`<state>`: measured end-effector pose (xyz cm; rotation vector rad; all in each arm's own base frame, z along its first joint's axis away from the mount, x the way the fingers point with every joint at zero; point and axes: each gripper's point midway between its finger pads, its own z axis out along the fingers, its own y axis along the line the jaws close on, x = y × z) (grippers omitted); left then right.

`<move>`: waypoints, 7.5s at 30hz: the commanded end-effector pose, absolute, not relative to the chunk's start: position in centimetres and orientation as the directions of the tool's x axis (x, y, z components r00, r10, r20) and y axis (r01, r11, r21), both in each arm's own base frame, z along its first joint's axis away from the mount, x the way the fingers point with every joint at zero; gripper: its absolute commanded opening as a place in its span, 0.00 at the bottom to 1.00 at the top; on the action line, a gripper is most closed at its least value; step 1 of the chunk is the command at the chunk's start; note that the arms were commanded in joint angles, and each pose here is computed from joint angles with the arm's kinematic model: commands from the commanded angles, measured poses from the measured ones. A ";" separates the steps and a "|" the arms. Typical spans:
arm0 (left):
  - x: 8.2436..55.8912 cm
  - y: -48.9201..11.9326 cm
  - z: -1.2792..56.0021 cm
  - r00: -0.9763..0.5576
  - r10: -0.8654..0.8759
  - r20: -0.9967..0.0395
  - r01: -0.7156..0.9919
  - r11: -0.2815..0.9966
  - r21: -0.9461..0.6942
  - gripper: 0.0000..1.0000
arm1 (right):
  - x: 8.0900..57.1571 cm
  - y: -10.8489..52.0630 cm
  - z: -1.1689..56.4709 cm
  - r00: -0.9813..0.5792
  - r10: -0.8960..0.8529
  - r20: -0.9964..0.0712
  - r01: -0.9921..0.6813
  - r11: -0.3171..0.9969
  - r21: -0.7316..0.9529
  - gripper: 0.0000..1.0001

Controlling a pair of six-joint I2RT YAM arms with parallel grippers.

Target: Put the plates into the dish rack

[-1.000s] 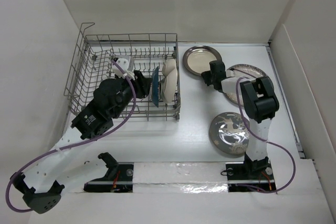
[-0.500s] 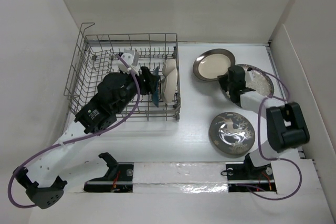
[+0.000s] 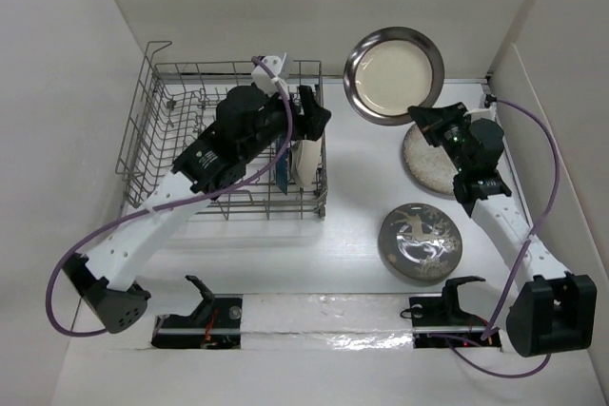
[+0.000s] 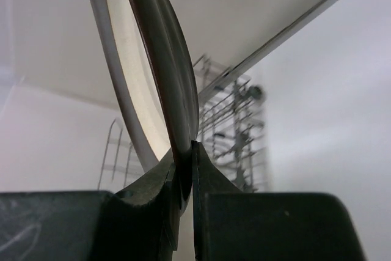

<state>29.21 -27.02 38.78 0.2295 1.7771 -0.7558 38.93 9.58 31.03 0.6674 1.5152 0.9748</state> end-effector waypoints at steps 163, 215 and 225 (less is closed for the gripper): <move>22.5 -16.7 39.5 -0.132 -0.290 -0.948 0.489 0.813 -0.317 0.85 | 23.6 -5.9 5.6 -0.162 0.864 -0.477 0.758 0.418 0.500 0.89; 23.8 -17.6 37.6 -0.173 -0.259 -0.950 0.487 0.816 -0.311 0.83 | 14.2 18.9 10.2 -0.900 0.143 -0.413 -0.038 0.916 0.400 0.00; 24.3 -17.6 37.2 -0.180 -0.249 -0.952 0.473 0.827 -0.306 0.82 | 3.1 22.1 9.3 -0.965 -0.204 -0.165 -0.254 0.880 0.401 0.00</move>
